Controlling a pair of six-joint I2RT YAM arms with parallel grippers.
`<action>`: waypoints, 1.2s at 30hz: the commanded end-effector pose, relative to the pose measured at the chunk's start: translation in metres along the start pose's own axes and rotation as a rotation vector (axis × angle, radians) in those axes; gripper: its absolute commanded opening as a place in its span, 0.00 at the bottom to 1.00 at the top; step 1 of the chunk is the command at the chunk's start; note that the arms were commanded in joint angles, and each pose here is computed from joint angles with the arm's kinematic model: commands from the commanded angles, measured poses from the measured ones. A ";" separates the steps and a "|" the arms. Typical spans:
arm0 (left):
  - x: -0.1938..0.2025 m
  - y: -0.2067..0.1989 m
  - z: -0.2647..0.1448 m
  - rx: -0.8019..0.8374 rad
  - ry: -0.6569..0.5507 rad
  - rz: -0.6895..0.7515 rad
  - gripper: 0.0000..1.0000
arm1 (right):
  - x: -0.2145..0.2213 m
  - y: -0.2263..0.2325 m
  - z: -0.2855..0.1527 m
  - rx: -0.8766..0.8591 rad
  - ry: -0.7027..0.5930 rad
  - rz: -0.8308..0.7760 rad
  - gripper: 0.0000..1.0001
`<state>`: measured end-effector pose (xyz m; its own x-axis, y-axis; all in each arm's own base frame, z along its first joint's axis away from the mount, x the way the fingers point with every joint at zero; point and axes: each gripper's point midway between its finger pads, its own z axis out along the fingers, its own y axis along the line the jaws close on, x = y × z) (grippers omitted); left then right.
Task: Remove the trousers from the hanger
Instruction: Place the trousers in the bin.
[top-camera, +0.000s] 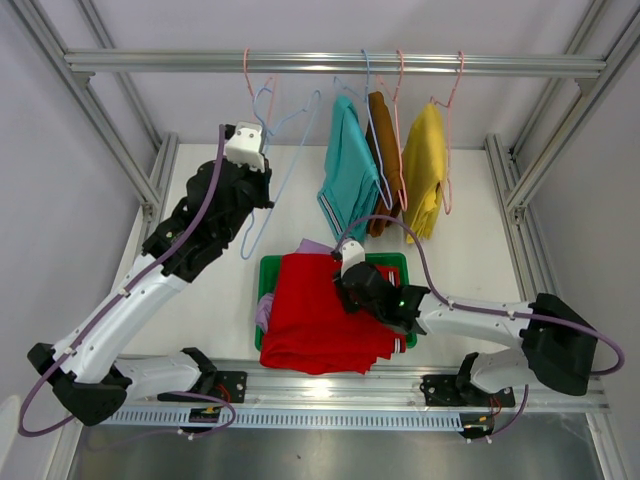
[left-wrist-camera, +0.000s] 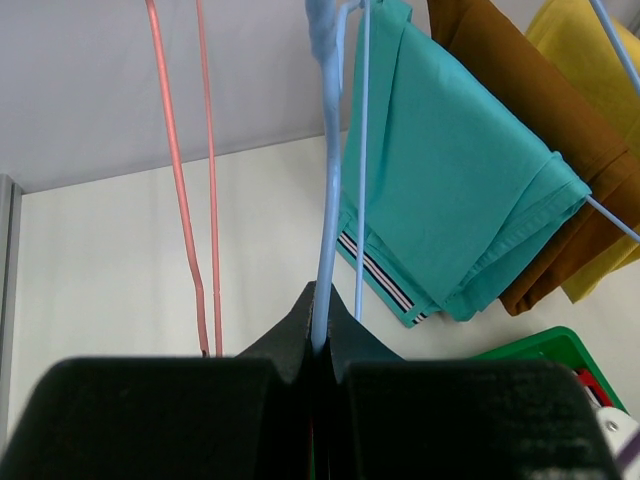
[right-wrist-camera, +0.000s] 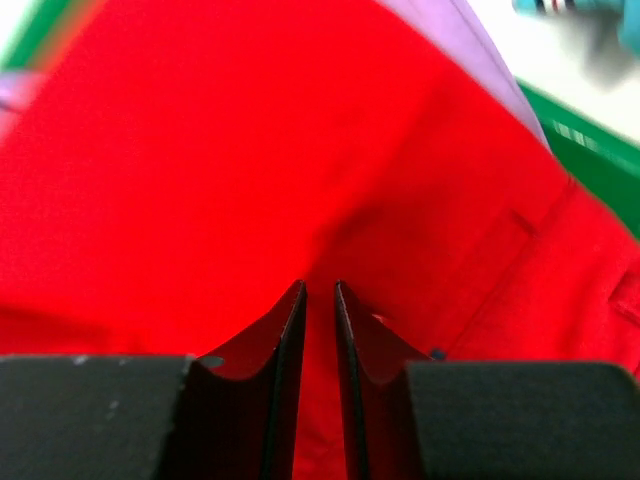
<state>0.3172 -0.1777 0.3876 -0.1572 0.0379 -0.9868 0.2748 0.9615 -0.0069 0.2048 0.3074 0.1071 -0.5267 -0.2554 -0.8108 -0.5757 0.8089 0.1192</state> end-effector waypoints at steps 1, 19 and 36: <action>-0.024 -0.004 -0.005 0.027 -0.054 -0.025 0.00 | 0.015 -0.013 0.015 0.038 0.022 0.025 0.21; -0.018 -0.007 0.000 0.033 -0.035 -0.012 0.00 | -0.034 0.042 0.035 -0.110 -0.072 -0.031 0.24; -0.050 -0.009 0.005 0.017 -0.062 -0.034 0.01 | 0.010 0.031 0.050 -0.160 0.012 0.011 0.28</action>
<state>0.3263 -0.1899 0.3943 -0.1789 0.0543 -0.9824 0.2951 0.9555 -0.0010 0.2181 0.3633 0.0679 -0.5294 -0.2589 -0.8079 -0.6553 0.7297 0.1955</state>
